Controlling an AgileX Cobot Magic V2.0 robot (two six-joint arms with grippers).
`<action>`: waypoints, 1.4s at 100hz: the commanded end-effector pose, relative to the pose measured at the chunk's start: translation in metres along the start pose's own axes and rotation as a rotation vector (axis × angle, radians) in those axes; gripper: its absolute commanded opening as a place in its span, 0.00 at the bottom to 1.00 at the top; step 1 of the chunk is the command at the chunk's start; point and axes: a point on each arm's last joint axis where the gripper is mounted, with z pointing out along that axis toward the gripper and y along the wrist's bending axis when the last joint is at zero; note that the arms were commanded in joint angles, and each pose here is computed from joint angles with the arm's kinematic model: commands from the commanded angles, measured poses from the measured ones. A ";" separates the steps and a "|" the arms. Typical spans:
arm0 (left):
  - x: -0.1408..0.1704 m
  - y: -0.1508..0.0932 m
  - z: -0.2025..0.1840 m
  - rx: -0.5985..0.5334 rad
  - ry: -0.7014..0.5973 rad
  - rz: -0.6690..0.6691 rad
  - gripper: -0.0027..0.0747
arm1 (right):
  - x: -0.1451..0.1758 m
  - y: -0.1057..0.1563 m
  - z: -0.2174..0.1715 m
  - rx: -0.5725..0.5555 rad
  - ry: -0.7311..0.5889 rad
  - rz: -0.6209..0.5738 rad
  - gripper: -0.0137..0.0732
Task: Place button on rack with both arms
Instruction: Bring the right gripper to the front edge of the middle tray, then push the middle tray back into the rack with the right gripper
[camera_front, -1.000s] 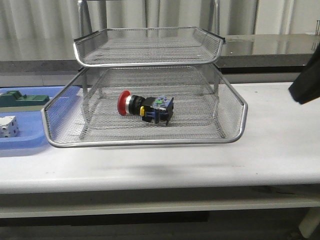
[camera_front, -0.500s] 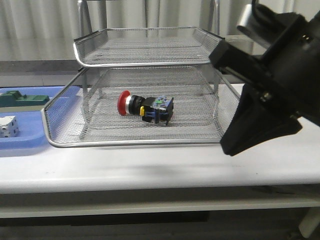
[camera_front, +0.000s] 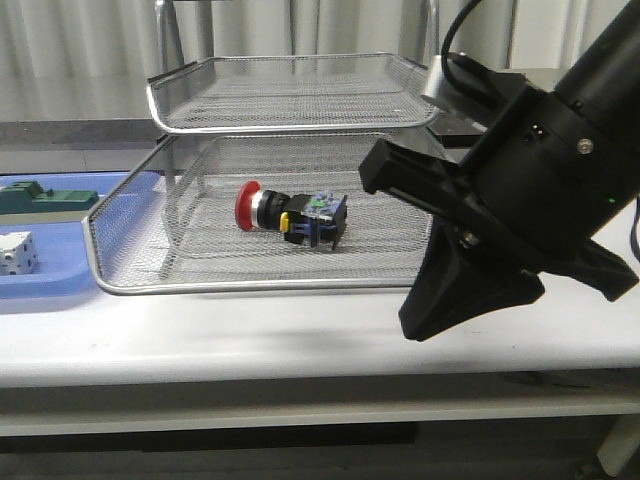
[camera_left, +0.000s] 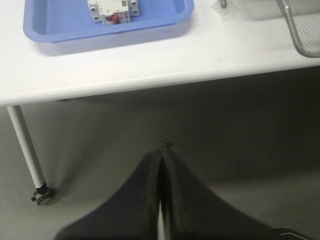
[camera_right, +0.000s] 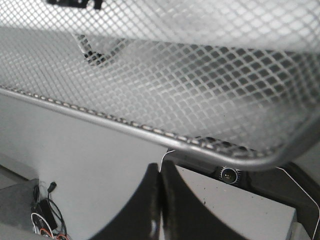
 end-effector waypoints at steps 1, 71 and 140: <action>-0.011 -0.001 -0.005 0.011 -0.079 -0.016 0.01 | -0.012 0.009 -0.009 -0.027 -0.090 -0.003 0.09; -0.011 -0.001 -0.005 0.011 -0.079 -0.016 0.01 | -0.020 0.001 0.005 0.018 -0.153 0.013 0.09; -0.011 -0.001 -0.005 0.011 -0.079 -0.016 0.01 | -0.042 0.004 0.006 0.035 -0.282 -0.003 0.09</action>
